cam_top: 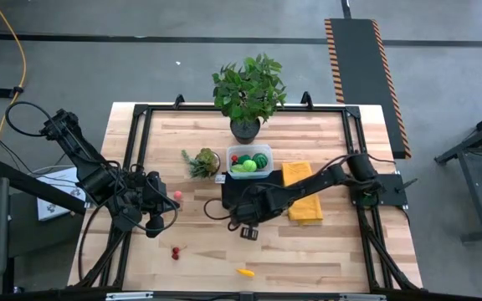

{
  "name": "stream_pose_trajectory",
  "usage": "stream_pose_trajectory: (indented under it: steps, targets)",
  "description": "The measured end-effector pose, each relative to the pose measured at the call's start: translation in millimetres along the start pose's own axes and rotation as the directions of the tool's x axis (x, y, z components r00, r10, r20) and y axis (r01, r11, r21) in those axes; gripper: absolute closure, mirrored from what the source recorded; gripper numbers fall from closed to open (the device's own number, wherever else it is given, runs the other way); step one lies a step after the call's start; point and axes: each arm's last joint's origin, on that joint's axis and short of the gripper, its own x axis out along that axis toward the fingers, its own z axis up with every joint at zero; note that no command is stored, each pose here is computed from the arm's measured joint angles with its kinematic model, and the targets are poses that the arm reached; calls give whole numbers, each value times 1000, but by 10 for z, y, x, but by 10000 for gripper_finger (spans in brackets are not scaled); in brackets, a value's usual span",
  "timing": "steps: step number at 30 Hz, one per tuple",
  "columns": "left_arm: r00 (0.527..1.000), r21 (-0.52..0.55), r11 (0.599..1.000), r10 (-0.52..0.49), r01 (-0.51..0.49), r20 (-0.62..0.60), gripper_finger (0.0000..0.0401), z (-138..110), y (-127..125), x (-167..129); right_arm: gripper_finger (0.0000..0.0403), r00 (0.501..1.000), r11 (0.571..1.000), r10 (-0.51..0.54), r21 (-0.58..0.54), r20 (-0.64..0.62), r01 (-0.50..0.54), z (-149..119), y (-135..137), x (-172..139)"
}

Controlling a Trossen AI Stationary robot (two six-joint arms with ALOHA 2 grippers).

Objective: Pick and placing Produce into tupperware
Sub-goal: Put the raspberry into the transparent bin

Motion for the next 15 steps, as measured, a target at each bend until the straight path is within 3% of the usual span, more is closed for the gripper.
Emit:
stream_pose_trajectory:
  steps: [15]
  targets:
    - [1000,-1,1000,-1,1,0,396,0,0,0,315,969,971,-230,86,85,223,-128,-88,-660]
